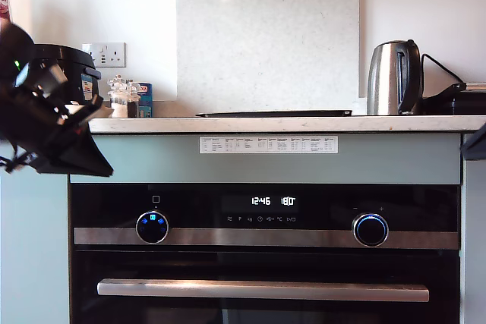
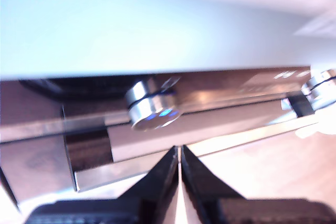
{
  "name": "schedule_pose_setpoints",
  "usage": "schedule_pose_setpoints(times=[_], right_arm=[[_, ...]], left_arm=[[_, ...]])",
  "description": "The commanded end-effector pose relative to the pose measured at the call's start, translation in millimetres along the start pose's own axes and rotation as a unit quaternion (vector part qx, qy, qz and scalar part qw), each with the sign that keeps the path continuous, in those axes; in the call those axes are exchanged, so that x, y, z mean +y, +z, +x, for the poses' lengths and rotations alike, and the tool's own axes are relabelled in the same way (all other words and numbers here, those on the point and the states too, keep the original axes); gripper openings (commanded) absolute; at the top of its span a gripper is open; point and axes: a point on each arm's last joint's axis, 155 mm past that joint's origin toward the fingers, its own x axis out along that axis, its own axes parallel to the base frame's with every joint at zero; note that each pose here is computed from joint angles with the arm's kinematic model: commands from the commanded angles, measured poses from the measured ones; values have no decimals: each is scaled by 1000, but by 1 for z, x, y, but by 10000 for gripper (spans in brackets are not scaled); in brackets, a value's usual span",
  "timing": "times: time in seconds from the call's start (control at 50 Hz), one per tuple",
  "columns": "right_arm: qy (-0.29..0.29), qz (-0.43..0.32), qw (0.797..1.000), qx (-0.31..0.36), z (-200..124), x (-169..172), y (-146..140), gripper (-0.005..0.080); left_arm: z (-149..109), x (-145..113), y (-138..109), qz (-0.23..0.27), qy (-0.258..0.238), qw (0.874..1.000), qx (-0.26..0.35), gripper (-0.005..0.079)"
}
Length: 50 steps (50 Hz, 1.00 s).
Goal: Switch the oven into grill with fan mode by turning the left rotary switch to the symbol with a fan and a grill above it
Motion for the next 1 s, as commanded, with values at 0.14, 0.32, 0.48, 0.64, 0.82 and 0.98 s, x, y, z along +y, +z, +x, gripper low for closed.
schedule_pose_setpoints(times=[0.14, 0.32, 0.48, 0.64, 0.82, 0.98], right_arm=[[-38, 28, 999, 0, 0, -14, -2, -12], [-67, 33, 997, 11, -1, -25, -9, -12], [-111, 40, 993, -6, -4, -41, -2, -12], [-153, 56, 986, -33, -9, -56, 8, -12], [-171, 65, 981, -66, -14, -63, 22, -12], [-182, 0, 981, -61, -17, -68, 25, -12]], left_arm=[[-27, -47, -15, 32, -13, 999, 9, -22], [-53, -93, -10, 78, -14, 997, -16, -22], [-72, -113, -21, 106, 0, 993, -43, -22], [-92, -123, -31, 125, -2, 989, -81, -22], [-119, -118, -41, 132, 14, 984, -121, -22], [-133, -105, -54, 132, 29, 979, -153, -22]])
